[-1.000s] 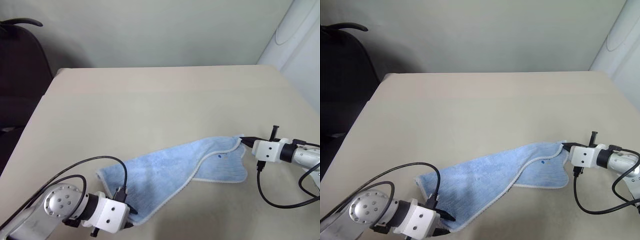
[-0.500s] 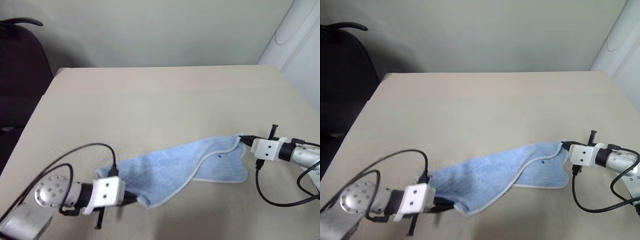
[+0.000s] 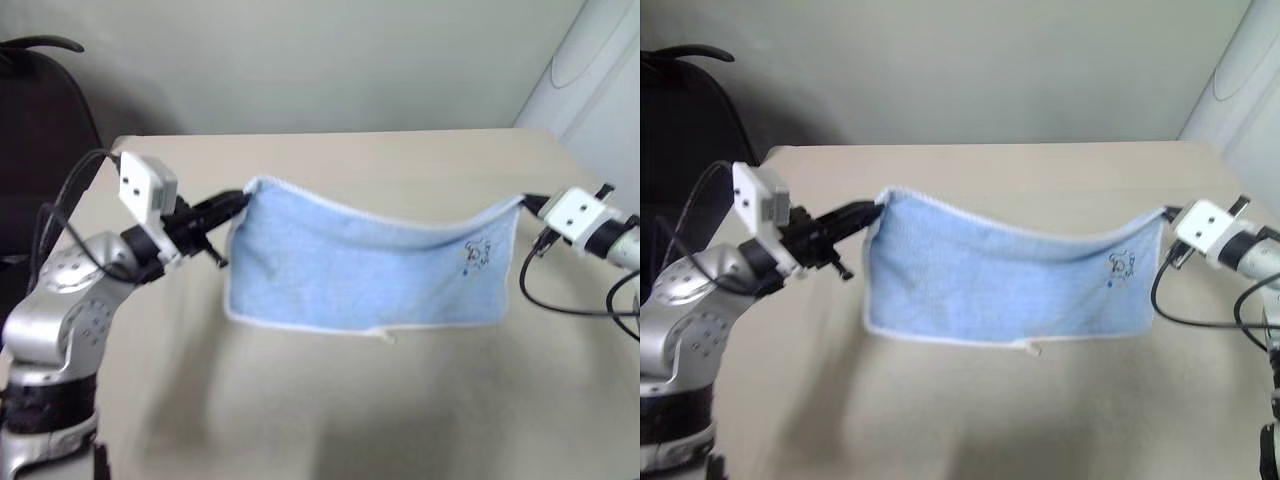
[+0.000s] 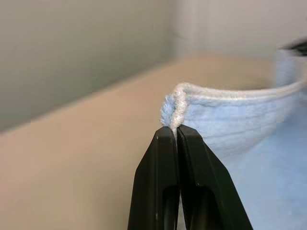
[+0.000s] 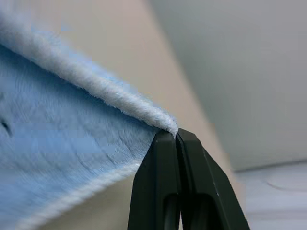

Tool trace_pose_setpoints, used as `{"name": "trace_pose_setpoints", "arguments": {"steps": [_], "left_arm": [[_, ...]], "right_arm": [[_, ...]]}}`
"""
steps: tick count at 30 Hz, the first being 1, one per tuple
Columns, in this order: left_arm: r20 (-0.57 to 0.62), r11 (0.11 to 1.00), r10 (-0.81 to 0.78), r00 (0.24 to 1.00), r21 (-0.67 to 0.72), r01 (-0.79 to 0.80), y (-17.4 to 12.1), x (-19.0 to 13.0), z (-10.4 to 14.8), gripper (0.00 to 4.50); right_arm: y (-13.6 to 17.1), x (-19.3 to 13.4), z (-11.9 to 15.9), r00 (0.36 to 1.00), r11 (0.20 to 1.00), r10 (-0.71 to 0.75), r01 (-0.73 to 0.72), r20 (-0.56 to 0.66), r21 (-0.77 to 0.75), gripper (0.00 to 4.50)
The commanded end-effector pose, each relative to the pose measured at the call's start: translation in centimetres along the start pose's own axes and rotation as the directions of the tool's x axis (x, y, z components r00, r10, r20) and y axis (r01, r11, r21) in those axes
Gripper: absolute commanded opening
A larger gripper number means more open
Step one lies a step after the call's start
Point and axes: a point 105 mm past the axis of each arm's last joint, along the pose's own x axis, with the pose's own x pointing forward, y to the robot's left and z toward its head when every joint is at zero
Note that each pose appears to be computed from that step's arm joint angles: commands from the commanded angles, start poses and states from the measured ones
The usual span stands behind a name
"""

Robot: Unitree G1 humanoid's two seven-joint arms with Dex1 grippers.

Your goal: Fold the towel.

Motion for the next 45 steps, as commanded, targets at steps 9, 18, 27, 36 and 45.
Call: {"name": "trace_pose_setpoints", "arguments": {"steps": [9, 18, 27, 36, 45], "left_arm": [[0.229, 0.987, 0.036, 0.973, 0.146, -0.07, 3.2, 1.4, 7.1, 0.03], [-0.167, 0.973, -0.206, 0.964, 0.069, 0.22, -4.0, -5.3, -2.6, 0.03], [-0.342, 0.953, -0.291, 0.894, -0.183, 0.24, -8.7, -11.1, -7.8, 0.03], [-0.3, 0.98, -0.116, 0.947, -0.192, 0.059, -5.7, -10.7, -8.4, 0.03], [-0.258, 0.98, 0.141, 0.956, -0.1, -0.172, 0.7, -6.1, -9.5, 0.03]], "right_arm": [[-8.5, -0.7, 3.3, 0.981, 0.984, -0.175, 0.178, 0.089, -0.027, 0.0], [3.7, -4.2, -0.2, 0.937, 0.93, 0.345, -0.348, 0.045, 0.119, 0.0], [8.8, -7.5, -1.2, 0.804, 0.775, 0.594, -0.579, 0.022, 0.251, 0.0], [7.1, -4.1, -0.6, 0.85, 0.829, 0.525, -0.521, 0.037, 0.202, 0.0], [3.8, 3.2, -2.2, 0.95, 0.95, 0.298, -0.285, -0.095, 0.129, 0.0]]}}
